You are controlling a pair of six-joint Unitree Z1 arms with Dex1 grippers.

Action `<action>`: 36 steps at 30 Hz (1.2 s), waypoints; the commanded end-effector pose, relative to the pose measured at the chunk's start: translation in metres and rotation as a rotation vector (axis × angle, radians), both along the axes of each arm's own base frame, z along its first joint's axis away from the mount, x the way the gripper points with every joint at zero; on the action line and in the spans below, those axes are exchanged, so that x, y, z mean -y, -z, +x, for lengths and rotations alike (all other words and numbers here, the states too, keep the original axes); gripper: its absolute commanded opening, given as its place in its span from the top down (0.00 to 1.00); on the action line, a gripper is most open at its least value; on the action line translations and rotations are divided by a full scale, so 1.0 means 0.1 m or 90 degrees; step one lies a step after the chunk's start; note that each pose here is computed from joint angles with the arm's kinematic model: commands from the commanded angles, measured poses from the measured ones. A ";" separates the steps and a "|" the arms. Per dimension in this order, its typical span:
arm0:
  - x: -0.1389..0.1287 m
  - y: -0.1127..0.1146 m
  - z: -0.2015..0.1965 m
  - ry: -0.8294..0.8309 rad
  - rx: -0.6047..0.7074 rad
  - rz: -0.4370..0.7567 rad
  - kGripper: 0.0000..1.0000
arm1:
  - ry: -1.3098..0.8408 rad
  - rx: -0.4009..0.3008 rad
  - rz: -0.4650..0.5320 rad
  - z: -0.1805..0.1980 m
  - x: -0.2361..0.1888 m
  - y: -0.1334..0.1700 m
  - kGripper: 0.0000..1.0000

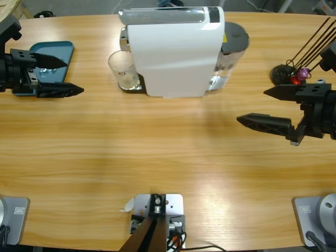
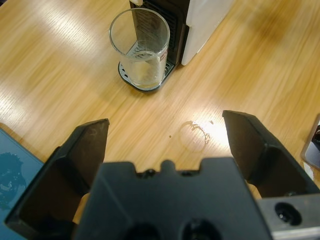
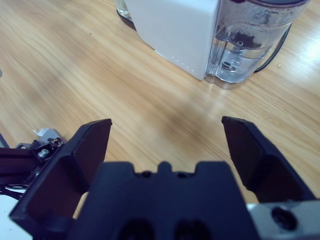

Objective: Pour coffee

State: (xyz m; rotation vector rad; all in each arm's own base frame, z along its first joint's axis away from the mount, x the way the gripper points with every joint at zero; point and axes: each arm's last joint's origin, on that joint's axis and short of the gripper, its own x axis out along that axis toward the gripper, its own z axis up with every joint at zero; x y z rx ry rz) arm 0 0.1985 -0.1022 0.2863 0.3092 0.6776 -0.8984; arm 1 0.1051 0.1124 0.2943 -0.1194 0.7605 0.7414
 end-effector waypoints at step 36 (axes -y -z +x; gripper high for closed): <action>0.14 0.23 0.18 0.088 0.043 0.040 0.00 | -0.026 -0.041 -0.068 0.09 -0.12 0.25 0.00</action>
